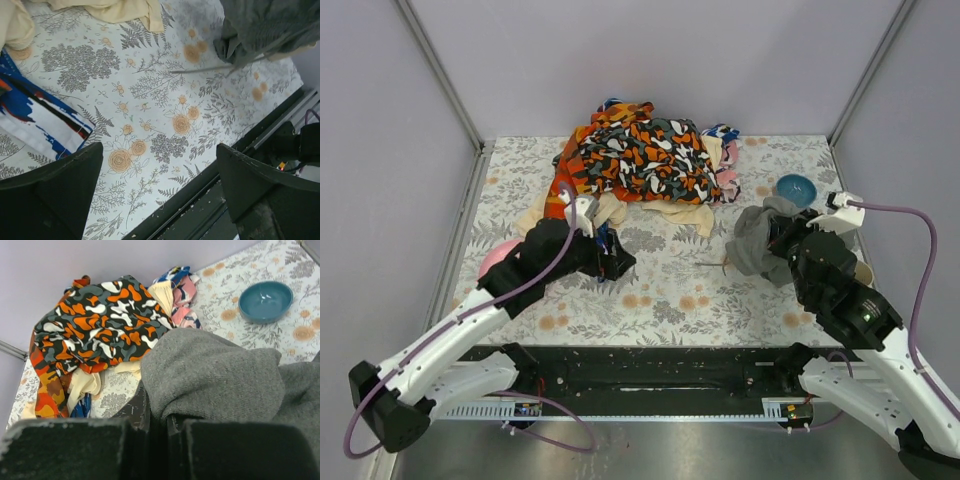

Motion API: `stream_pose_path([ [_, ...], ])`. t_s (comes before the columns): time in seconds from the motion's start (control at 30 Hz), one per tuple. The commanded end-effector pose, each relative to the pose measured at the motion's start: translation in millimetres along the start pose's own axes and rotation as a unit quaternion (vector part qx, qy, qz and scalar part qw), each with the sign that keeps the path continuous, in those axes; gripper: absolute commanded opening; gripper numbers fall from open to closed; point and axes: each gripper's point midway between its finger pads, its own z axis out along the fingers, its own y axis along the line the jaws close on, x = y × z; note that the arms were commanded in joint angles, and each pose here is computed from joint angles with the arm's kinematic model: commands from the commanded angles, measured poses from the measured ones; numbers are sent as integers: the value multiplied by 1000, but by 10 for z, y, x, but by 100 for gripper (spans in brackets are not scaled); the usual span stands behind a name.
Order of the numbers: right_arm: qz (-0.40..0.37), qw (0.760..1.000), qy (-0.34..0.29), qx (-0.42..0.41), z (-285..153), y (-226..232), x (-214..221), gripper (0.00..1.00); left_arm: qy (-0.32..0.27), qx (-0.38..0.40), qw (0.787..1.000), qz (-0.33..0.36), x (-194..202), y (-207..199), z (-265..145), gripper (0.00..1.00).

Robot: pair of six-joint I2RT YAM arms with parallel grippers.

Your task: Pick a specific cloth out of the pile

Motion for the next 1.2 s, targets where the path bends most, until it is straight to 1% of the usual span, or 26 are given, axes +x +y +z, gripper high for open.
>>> stream_pose_path([
  [0.0,43,998,-2,35,65,-117,156,0,-74,-47,993,-78,-12,247,-39,99],
  [0.07,36,998,21,52,131,-207,437,0,-72,-91,988,-103,158,449,-62,99],
  [0.13,36,996,37,68,175,-281,633,0,-63,-114,984,-119,297,562,-57,99],
  [0.33,24,991,51,120,268,-520,931,0,-33,-116,984,-130,532,612,12,99],
  [0.43,17,986,83,141,369,-636,1125,0,-30,-118,984,-132,600,643,22,99],
  [0.57,27,977,145,153,587,-836,1454,0,-40,-125,983,-129,604,686,-39,99],
  [0.7,40,970,165,173,757,-1017,1652,0,-56,-150,979,-127,591,784,-143,99],
  [0.8,49,963,193,182,884,-1145,1849,0,-70,-156,977,-125,564,811,-209,99],
  [0.9,60,952,243,178,970,-1230,2127,0,-85,-165,975,-125,540,849,-287,99],
  [0.97,67,944,264,187,1018,-1312,2276,1,-94,-169,973,-125,518,867,-348,99],
  [1.0,70,939,274,194,1023,-1360,2349,3,-100,-173,972,-124,510,883,-381,99],
  [1.07,78,929,293,211,1042,-1439,2469,10,-112,-174,970,-124,490,897,-438,99],
  [1.1,80,928,301,204,1043,-1410,2478,18,-117,-178,969,-125,486,912,-459,99],
  [1.13,77,928,306,198,1023,-1374,2441,34,-122,-180,968,-127,477,922,-481,99],
  [1.17,76,931,302,193,1008,-1327,2338,44,-127,-179,967,-128,465,922,-501,99],
])
